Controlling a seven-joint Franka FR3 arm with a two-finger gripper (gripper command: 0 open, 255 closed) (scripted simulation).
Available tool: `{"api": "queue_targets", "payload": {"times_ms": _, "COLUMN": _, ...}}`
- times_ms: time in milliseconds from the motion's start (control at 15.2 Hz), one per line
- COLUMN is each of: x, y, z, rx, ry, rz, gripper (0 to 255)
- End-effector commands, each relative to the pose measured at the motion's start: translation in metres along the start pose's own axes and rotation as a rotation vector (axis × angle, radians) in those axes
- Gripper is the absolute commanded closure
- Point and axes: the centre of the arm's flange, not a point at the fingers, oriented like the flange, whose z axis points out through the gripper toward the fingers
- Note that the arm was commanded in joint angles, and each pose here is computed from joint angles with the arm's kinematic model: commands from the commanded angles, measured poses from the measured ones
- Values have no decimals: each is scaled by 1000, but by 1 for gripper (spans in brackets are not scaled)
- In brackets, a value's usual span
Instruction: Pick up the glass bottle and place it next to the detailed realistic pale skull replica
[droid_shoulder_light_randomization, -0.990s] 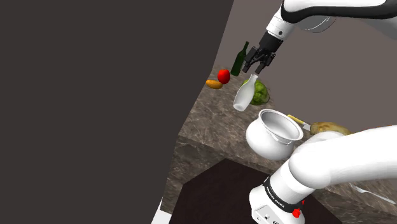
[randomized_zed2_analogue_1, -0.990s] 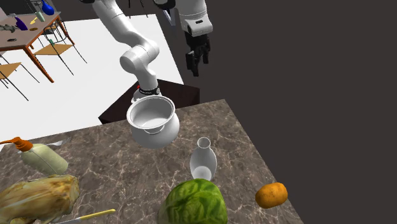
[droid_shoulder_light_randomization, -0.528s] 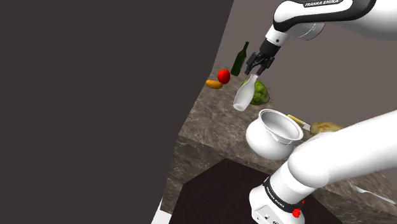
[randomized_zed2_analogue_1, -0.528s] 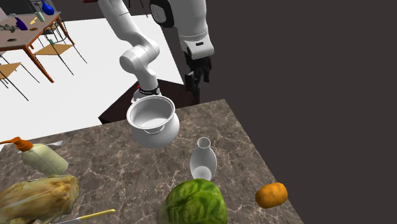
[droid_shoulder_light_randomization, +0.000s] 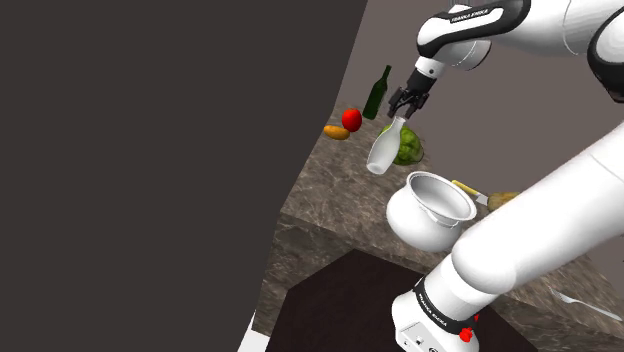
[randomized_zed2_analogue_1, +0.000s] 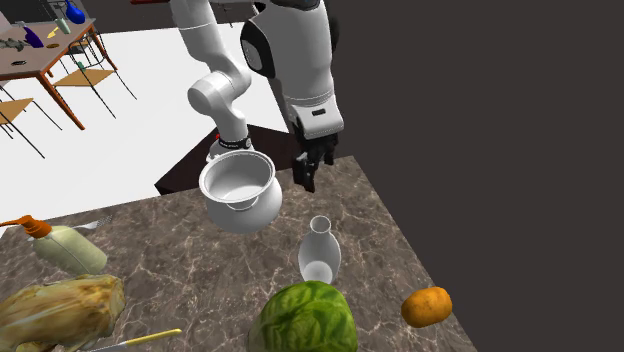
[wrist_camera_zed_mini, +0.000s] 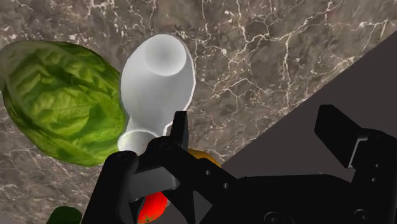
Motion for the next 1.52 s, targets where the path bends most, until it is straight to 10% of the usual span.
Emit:
{"api": "queue_targets", "payload": {"times_ms": 0, "x": 12, "y": 23, "z": 8, "rx": -10, "ry": 2, "rz": 4, "gripper": 0}}
{"api": "queue_targets", "payload": {"times_ms": 396, "x": 45, "y": 87, "z": 31, "rx": -36, "ry": 5, "rz": 19, "gripper": 0}}
{"api": "queue_targets", "payload": {"times_ms": 1452, "x": 46, "y": 88, "z": 71, "rx": -36, "ry": 5, "rz": 19, "gripper": 0}}
